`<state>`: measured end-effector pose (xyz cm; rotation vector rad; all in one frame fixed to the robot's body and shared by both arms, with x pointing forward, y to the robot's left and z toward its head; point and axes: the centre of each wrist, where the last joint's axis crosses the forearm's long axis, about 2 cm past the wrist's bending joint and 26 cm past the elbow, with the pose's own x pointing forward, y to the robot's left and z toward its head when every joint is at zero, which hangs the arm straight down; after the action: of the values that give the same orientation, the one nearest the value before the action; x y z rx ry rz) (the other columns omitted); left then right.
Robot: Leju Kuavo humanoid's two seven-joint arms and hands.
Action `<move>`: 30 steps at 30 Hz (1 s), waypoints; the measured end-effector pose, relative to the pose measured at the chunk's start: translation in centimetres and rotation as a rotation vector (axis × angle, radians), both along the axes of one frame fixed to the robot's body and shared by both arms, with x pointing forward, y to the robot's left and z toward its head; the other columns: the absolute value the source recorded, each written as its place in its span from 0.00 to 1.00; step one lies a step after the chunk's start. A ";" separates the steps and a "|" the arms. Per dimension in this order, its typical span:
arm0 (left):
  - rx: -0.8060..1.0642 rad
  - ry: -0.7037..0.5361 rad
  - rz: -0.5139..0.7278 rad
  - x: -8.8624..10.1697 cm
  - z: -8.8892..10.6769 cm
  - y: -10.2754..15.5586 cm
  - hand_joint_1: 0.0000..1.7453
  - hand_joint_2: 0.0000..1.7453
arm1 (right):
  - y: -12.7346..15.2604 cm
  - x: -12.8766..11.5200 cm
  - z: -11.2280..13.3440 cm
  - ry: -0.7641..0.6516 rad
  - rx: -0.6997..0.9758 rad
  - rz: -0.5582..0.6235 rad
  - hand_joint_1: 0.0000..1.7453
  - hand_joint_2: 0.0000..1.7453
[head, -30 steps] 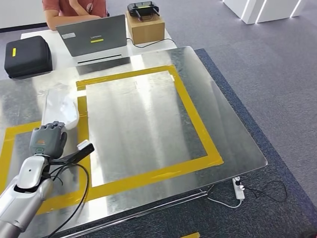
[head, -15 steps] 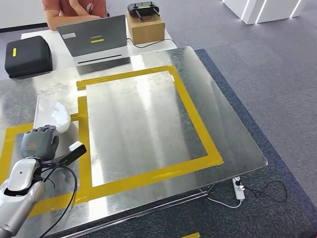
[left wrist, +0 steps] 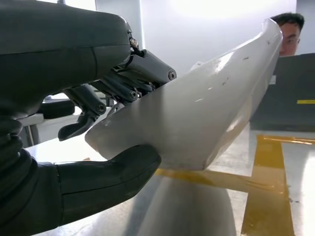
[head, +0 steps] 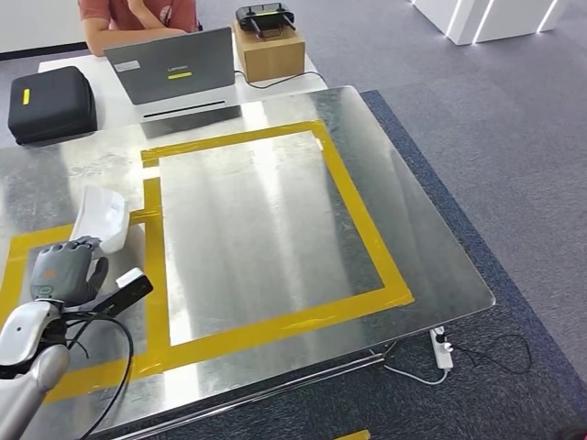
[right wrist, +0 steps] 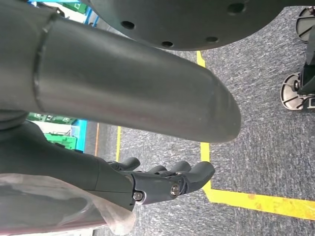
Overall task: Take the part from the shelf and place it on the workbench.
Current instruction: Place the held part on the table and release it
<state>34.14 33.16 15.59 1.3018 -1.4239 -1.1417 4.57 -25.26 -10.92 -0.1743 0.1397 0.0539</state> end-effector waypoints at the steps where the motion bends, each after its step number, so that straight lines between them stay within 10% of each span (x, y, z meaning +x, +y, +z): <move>1: 0.001 -0.006 -0.002 -0.1 0.2 0.1 1.00 1.00 | 0.0 0.0 0.0 0.000 0.000 0.000 0.00 0.00; 30: 0.078 0.061 0.056 -1.5 2.9 3.9 1.00 1.00 | -0.1 -0.1 0.0 0.008 0.003 -0.039 0.00 0.00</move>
<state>32.59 37.06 18.52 1.3415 -1.3025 -1.1993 4.43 -25.33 -10.94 -0.1682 0.1505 0.0163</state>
